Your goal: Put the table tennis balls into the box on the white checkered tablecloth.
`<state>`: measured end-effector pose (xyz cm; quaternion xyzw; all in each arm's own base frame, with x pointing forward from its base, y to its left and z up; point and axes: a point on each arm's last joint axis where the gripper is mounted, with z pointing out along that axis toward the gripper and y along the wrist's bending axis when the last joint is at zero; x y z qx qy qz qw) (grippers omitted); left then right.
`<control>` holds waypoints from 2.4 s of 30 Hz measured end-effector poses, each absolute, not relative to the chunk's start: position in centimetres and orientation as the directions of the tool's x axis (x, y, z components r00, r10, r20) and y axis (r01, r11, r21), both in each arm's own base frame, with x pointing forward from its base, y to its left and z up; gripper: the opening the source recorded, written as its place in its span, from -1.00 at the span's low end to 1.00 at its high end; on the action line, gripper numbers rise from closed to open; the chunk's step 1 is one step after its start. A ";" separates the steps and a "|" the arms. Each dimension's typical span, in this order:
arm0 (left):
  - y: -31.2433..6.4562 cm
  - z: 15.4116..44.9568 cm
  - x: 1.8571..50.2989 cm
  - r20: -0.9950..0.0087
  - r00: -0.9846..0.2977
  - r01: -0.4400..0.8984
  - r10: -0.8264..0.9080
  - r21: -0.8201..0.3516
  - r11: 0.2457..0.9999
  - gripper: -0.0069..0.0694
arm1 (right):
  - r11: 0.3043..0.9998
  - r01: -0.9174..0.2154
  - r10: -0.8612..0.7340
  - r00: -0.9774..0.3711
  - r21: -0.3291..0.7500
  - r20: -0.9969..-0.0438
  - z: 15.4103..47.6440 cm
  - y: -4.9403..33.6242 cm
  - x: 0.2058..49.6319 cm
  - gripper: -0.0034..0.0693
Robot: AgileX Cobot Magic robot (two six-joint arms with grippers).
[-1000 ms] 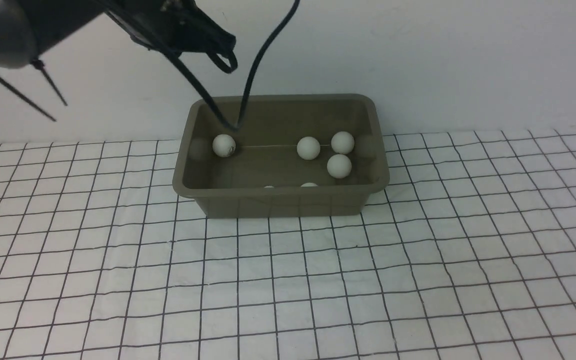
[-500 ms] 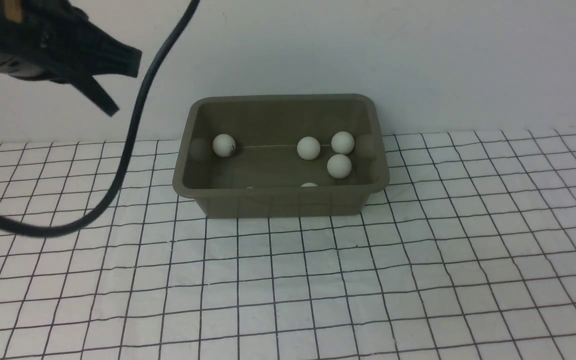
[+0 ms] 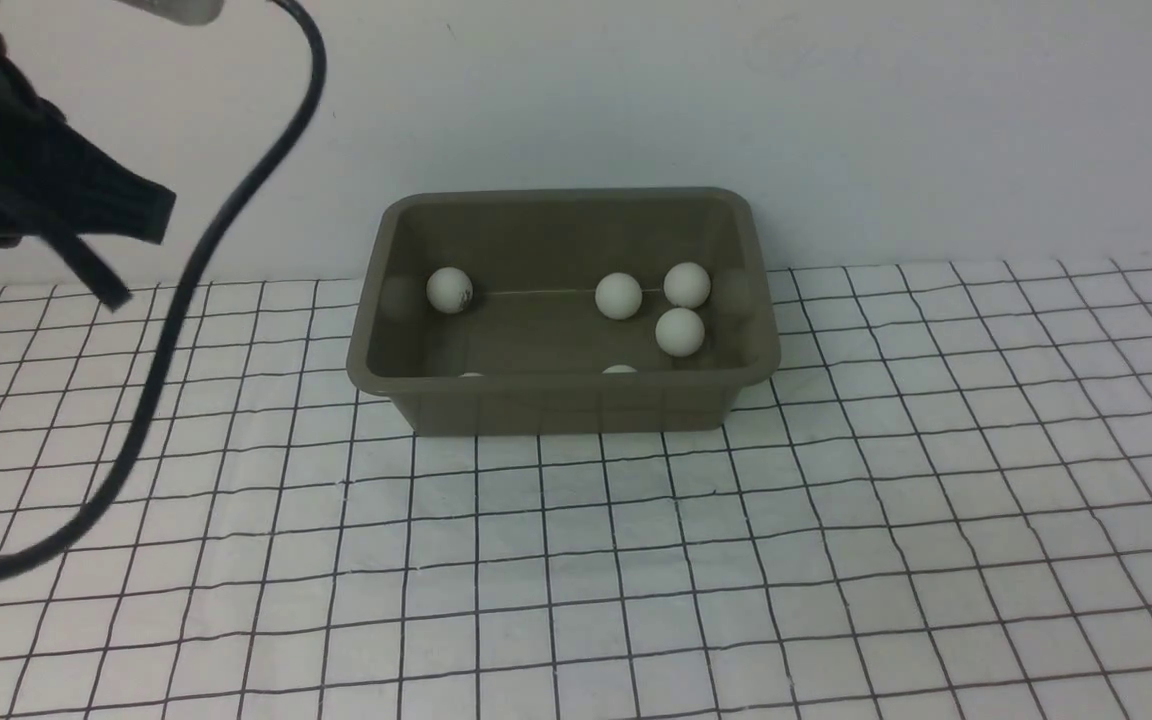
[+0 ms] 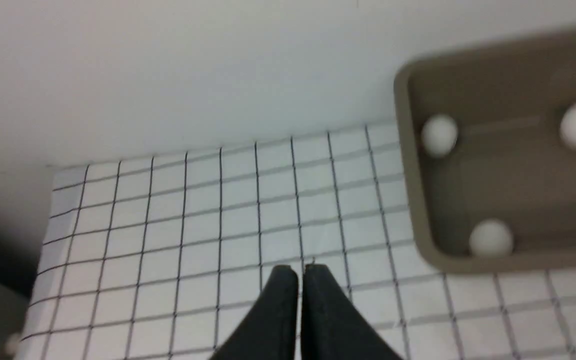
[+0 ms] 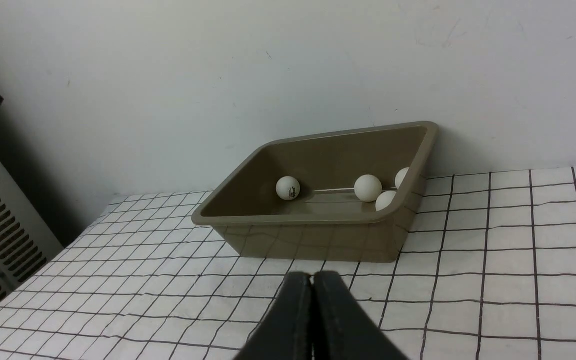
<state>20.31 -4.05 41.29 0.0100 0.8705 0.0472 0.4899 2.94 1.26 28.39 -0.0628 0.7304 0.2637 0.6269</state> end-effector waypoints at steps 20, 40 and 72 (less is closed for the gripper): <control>1.3 30.5 9.6 -0.935 0.025 -0.140 -0.353 -0.353 0.925 -0.83 | 0.854 -0.421 0.238 -0.208 0.306 -0.949 28.4 1.3 2.9 -0.95; 0.5 26.9 7.9 -0.888 0.090 -0.030 -0.451 -0.455 0.890 -0.83 | 0.854 -0.421 0.238 -0.209 0.306 -0.949 28.4 1.3 2.9 -0.95; 0.9 17.0 4.9 -0.915 -0.330 -0.202 -0.231 -0.170 0.964 -0.83 | 0.858 -0.413 0.227 -0.229 0.306 -0.947 28.1 1.2 2.9 -0.95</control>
